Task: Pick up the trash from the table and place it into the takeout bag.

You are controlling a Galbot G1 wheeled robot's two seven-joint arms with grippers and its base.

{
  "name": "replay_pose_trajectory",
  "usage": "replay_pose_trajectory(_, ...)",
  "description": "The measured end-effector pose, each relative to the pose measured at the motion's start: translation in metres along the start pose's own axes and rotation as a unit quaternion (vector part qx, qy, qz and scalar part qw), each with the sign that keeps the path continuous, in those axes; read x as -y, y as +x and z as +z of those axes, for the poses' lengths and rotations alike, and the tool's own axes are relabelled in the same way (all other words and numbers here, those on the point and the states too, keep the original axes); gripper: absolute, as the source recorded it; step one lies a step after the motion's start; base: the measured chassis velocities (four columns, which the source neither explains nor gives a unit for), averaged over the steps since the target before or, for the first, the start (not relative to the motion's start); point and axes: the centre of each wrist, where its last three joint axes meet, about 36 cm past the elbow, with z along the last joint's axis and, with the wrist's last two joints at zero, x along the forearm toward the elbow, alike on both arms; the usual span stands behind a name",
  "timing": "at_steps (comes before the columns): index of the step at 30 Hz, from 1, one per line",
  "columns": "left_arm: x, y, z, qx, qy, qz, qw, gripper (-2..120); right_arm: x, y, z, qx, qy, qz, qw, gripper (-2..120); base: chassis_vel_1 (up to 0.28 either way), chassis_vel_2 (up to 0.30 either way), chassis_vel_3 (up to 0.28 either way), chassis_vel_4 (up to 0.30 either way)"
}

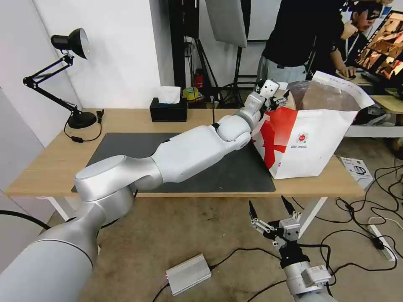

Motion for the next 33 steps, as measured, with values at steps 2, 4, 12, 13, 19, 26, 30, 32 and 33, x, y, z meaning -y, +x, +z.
replay_pose_trajectory(2,0.0,0.001,-0.001,0.002,0.002,-0.002,1.0,98,0.0,0.0,0.0,0.0,0.0,0.0,1.0,100,0.0,0.0,0.0,0.0)
replay_pose_trajectory(4,-0.002,0.005,-0.004,0.009,0.005,-0.007,0.9999,99,0.0,0.0,0.0,0.0,0.0,0.0,1.0,100,0.0,0.0,0.0,0.0)
replay_pose_trajectory(12,-0.027,0.027,-0.022,0.049,0.014,-0.056,0.9971,100,0.0,0.0,0.0,0.0,0.0,0.0,1.0,100,0.0,0.0,0.0,0.0)
replay_pose_trajectory(13,-0.033,0.032,-0.024,0.055,0.009,-0.068,0.9961,100,0.0,0.0,0.0,0.0,0.0,0.0,1.0,100,0.0,0.0,0.0,0.0)
replay_pose_trajectory(19,-0.056,0.077,-0.03,0.073,0.001,-0.103,0.992,100,0.0,0.0,0.0,0.0,0.0,0.0,1.0,100,0.0,0.0,0.0,0.0)
replay_pose_trajectory(26,-0.075,0.131,-0.027,0.076,-0.001,-0.129,0.9887,100,0.0,0.0,0.0,0.0,0.0,0.0,1.0,100,0.0,0.0,0.0,0.0)
replay_pose_trajectory(30,-0.085,0.159,-0.021,0.072,0.002,-0.149,0.9862,100,0.0,0.0,0.0,0.0,0.0,0.0,1.0,100,0.0,0.0,0.0,0.0)
replay_pose_trajectory(32,-0.09,0.174,-0.016,0.069,0.004,-0.158,0.985,100,0.0,0.0,0.0,0.0,0.0,0.0,1.0,100,0.0,0.0,0.0,0.0)
replay_pose_trajectory(33,-0.09,0.174,-0.016,0.069,0.004,-0.158,0.985,100,0.0,0.0,0.0,0.0,0.0,0.0,1.0,100,0.0,0.0,0.0,0.0)
